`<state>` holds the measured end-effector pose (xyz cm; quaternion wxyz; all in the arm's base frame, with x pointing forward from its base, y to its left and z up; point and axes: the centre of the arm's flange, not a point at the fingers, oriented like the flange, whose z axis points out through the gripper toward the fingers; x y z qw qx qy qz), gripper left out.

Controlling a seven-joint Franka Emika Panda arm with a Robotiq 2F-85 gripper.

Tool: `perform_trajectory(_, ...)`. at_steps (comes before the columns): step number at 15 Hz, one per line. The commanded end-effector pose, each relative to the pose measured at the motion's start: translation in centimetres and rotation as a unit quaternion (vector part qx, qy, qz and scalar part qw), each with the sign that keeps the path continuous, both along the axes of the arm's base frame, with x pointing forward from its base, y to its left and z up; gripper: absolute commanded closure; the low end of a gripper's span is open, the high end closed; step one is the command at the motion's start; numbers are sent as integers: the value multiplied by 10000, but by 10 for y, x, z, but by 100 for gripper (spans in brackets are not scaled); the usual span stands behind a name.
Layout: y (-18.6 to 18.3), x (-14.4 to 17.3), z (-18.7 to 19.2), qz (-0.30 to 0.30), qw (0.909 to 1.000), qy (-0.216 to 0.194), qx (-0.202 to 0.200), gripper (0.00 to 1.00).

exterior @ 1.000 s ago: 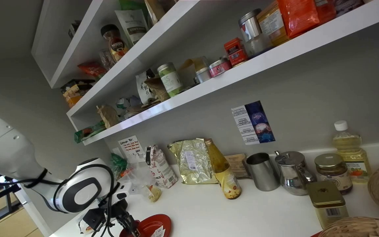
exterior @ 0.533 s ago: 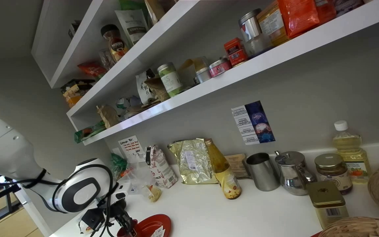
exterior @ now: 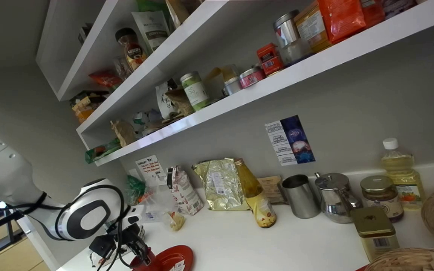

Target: Remove the cup from the plate

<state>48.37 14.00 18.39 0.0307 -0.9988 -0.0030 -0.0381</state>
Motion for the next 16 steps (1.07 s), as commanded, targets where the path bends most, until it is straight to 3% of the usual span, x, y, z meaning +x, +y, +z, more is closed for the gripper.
perform_trajectory(1, 13, -6, 30, 23, 9997, -222, -53, 98)
perform_trajectory(10, -25, -11, 65, -265, 9982, -535, 8, 98)
perform_trajectory(16, 16, -8, 58, 17, 9986, -519, 131, 98)
